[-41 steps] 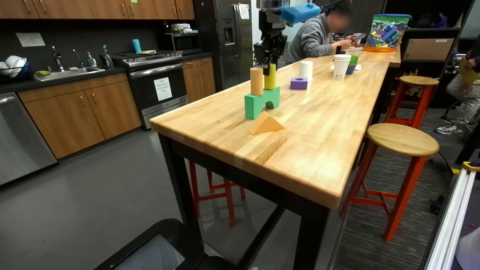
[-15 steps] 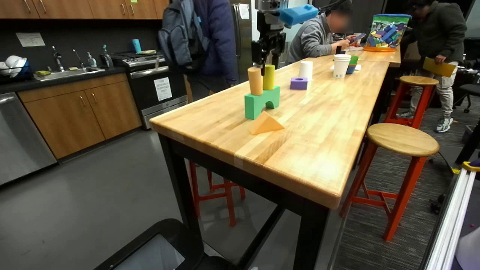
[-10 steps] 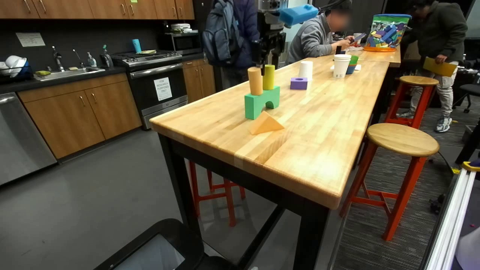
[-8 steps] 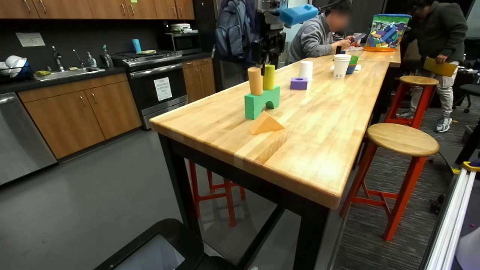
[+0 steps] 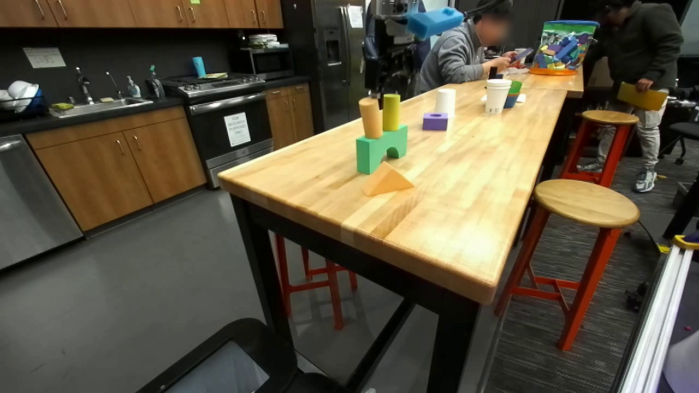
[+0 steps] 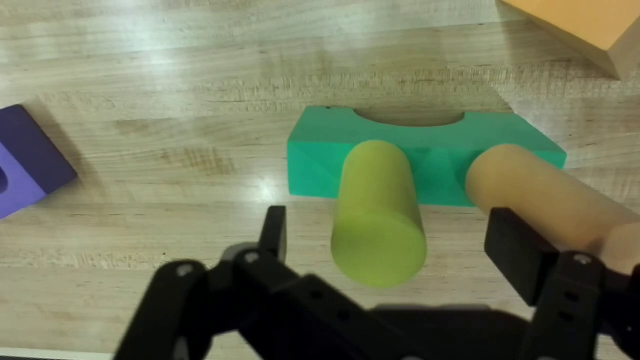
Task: Put the yellow cylinder on top of the green block
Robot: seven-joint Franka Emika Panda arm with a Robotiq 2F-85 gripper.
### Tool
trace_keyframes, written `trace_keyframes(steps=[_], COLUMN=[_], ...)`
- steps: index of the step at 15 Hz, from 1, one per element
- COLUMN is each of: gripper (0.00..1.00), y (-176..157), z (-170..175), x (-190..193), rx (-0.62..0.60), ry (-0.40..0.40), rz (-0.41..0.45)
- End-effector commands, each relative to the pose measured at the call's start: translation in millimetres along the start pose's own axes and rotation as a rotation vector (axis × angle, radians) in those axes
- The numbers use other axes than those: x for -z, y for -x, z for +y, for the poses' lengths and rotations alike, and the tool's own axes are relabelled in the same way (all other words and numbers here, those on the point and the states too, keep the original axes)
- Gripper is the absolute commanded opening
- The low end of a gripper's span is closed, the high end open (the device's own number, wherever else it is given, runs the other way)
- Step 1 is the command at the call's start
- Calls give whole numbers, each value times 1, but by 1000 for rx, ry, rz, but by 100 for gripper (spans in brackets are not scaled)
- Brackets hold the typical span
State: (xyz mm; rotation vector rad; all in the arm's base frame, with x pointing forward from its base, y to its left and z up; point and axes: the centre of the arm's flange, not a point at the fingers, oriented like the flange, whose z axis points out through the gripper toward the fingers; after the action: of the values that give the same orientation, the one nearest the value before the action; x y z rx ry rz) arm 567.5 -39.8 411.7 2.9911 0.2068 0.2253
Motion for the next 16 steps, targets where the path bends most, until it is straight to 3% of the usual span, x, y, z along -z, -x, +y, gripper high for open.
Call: trace_keyframes(steps=[1, 11, 16], gripper=[100, 100, 100], y=[1, 7, 27], z=[2, 19, 52], x=[1, 7, 44], rx=[-3, -35, -83], ry=[0, 22, 76], rz=[5, 8, 61])
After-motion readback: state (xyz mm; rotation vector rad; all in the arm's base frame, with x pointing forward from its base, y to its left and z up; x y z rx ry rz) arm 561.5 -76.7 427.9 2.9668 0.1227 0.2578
